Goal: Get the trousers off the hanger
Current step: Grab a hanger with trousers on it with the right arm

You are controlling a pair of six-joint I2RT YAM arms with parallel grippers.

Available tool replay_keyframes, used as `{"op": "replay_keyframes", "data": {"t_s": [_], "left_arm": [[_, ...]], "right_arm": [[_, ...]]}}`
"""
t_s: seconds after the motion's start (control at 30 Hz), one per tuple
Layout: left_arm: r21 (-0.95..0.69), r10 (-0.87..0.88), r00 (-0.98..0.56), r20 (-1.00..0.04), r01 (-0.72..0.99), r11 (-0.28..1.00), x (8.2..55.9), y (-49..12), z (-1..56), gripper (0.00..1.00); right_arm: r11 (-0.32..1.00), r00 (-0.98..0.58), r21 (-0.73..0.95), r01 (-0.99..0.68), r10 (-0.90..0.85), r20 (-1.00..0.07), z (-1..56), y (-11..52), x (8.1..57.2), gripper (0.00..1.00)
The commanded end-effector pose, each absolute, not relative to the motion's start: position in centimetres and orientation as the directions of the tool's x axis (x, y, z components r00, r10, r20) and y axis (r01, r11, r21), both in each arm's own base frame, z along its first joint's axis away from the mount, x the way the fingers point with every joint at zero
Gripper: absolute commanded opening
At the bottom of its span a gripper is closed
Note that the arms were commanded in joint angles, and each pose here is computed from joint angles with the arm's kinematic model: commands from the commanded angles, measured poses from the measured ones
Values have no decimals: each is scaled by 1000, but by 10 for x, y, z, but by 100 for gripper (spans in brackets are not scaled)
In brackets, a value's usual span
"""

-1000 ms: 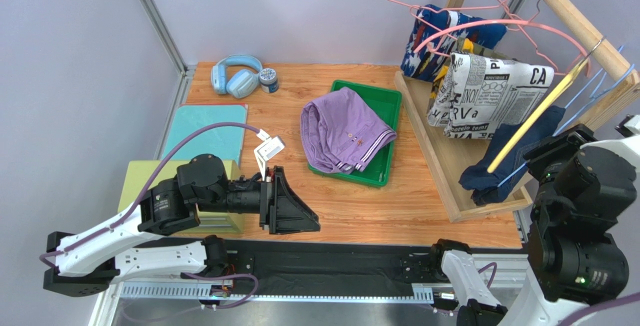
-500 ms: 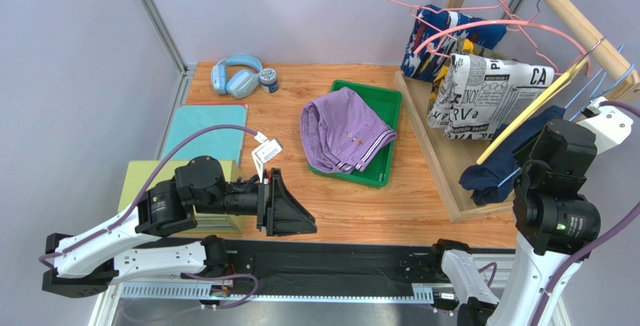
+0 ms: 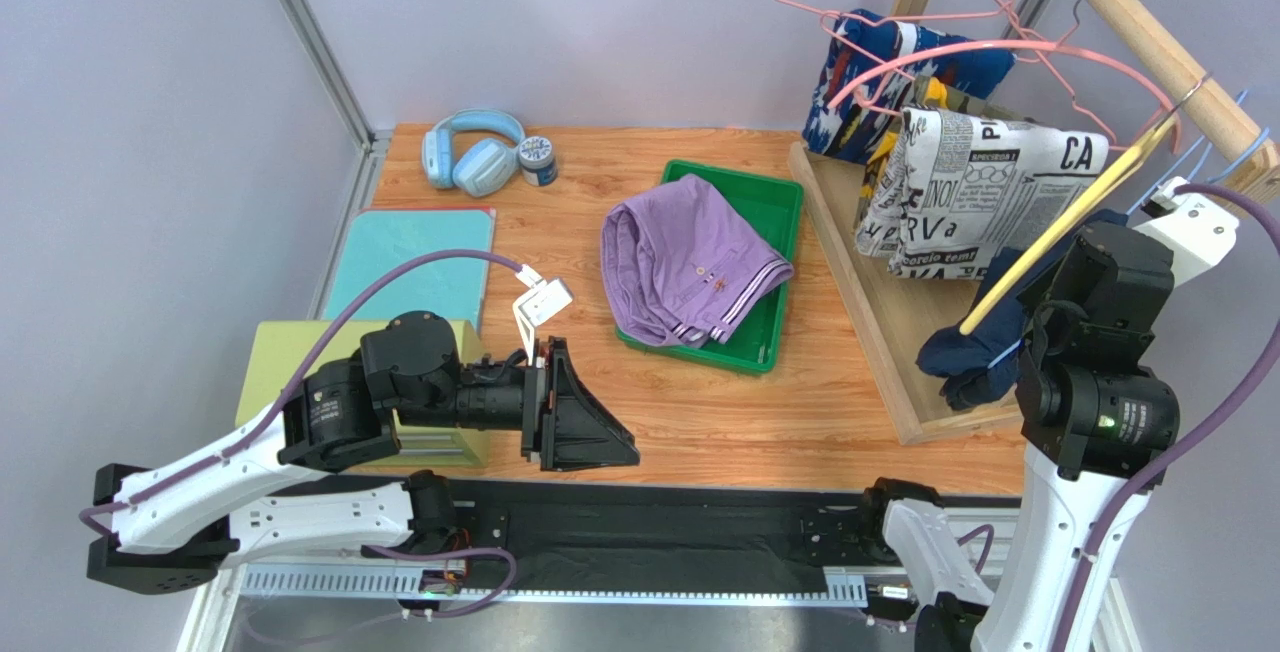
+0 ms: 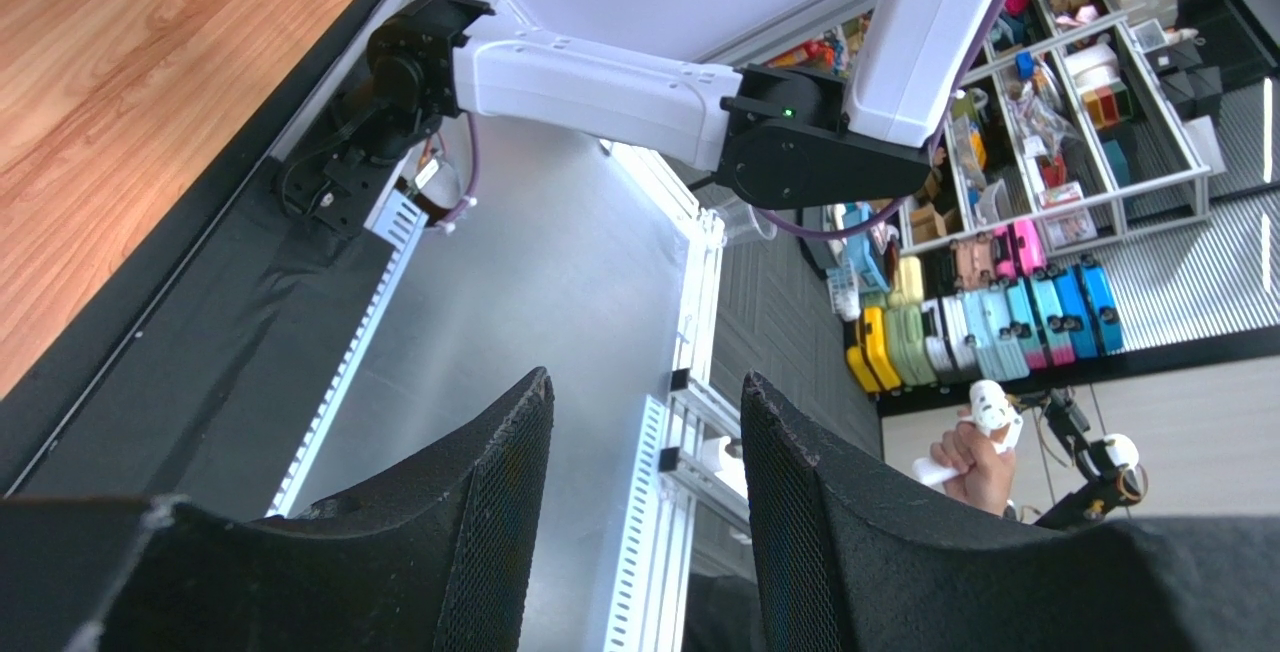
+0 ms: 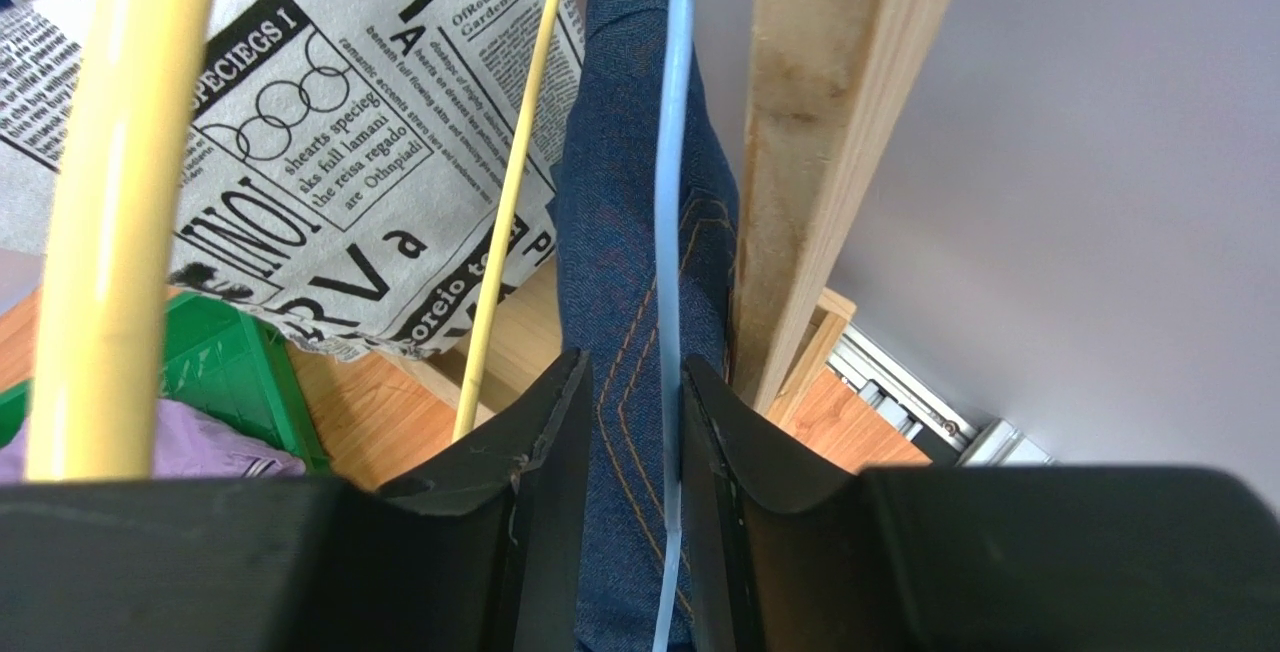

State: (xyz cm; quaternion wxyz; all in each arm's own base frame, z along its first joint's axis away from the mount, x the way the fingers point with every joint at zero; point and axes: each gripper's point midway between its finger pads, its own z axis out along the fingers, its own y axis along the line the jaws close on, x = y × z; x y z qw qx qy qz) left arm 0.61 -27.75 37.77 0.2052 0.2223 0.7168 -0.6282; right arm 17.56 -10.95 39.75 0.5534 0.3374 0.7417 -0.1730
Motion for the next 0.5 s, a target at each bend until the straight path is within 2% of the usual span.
{"op": "replay_keyframes", "data": {"t_s": [0.0, 0.27, 0.37, 0.47], "left_arm": [[-809, 48, -815, -578, 580, 100, 6, -278, 382, 56], [-809, 44, -816, -576, 578, 106, 7, -278, 382, 56], [-809, 44, -816, -576, 577, 108, 8, -278, 382, 56], [-810, 46, -817, -575, 577, 109, 8, -279, 382, 56]], "right_arm": [[736, -131, 132, 664, 289, -948, 404, -110, 192, 31], [770, -132, 118, 627, 255, -958, 404, -109, 209, 32], [765, -105, 117, 633, 235, -966, 411, -112, 209, 24], [771, -29, 149, 619, 212, -977, 429, -111, 205, 8]]}}
